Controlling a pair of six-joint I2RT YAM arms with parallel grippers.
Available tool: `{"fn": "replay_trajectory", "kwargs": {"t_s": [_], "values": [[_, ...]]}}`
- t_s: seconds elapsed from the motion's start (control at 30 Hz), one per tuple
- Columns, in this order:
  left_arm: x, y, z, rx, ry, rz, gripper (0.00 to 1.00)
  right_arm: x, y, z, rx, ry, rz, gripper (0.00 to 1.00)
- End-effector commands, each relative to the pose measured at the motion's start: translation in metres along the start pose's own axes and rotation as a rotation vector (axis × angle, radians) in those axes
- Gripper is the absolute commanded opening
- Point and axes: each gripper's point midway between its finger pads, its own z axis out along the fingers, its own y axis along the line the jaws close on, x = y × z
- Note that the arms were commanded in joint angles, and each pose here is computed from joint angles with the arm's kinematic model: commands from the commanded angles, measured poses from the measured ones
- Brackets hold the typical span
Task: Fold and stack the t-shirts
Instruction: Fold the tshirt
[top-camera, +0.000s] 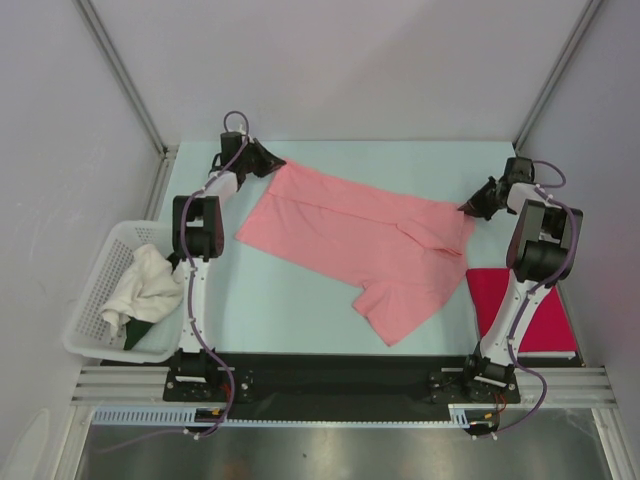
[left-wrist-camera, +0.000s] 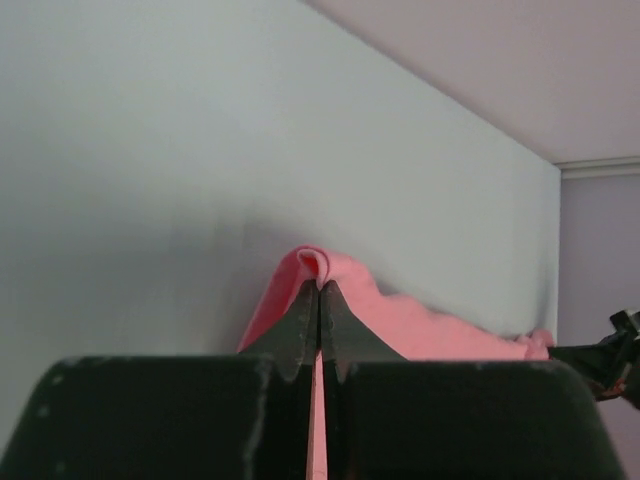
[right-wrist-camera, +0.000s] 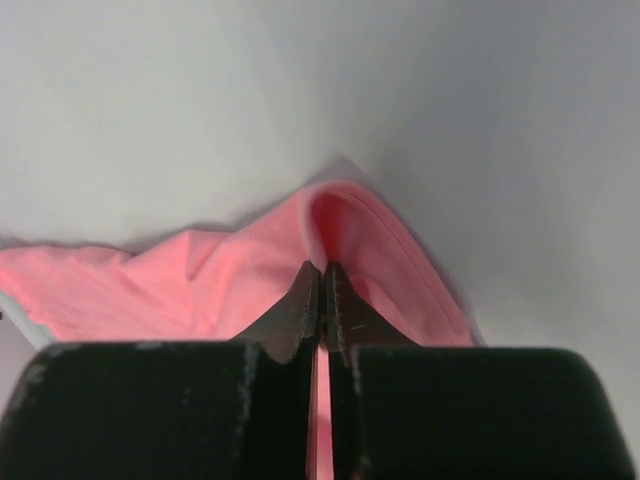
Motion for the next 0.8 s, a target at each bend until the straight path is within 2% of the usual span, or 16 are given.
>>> {"fn": "replay_trajectory", "kwargs": {"t_s": [0.0,0.1,0.33,0.43,0.47,0.5,0.57,0.6,0.67,0.73,0.77], "values": [[-0.039,-0.032,0.002,0.096,-0.108,-0.003,0.00,-0.016,0.001,-0.027,0.055,-0.116,0.038,0.00],[-0.040,-0.029,0.009,0.126,-0.110,-0.041,0.00,-0.012,-0.012,-0.034,0.108,-0.148,0.052,0.00],[-0.030,-0.020,0.013,0.167,-0.080,-0.069,0.01,-0.022,-0.011,-0.035,0.089,-0.191,0.035,0.00],[-0.032,-0.023,0.007,0.186,-0.086,-0.054,0.20,-0.025,-0.006,-0.032,0.072,-0.180,0.029,0.00],[-0.030,-0.022,0.005,0.177,-0.082,-0.033,0.31,-0.026,-0.005,-0.032,0.068,-0.181,0.027,0.00],[-0.035,-0.028,0.000,0.174,-0.086,-0.015,0.36,-0.026,-0.004,-0.033,0.062,-0.180,0.026,0.00],[-0.029,-0.023,-0.004,0.129,-0.073,0.007,0.38,-0.026,-0.003,-0.033,0.054,-0.177,0.028,0.00],[-0.041,-0.039,-0.016,0.128,-0.096,0.036,0.38,-0.026,-0.003,-0.033,0.050,-0.177,0.028,0.00],[-0.037,-0.028,-0.029,0.024,-0.111,0.078,0.40,-0.025,-0.001,-0.033,0.038,-0.168,0.023,0.00],[-0.050,-0.043,-0.058,-0.059,-0.161,0.139,0.47,-0.018,-0.010,-0.033,0.088,-0.135,0.023,0.00],[-0.053,-0.029,-0.069,-0.193,-0.187,0.176,0.55,-0.022,-0.010,-0.035,0.115,-0.135,0.016,0.00]]}}
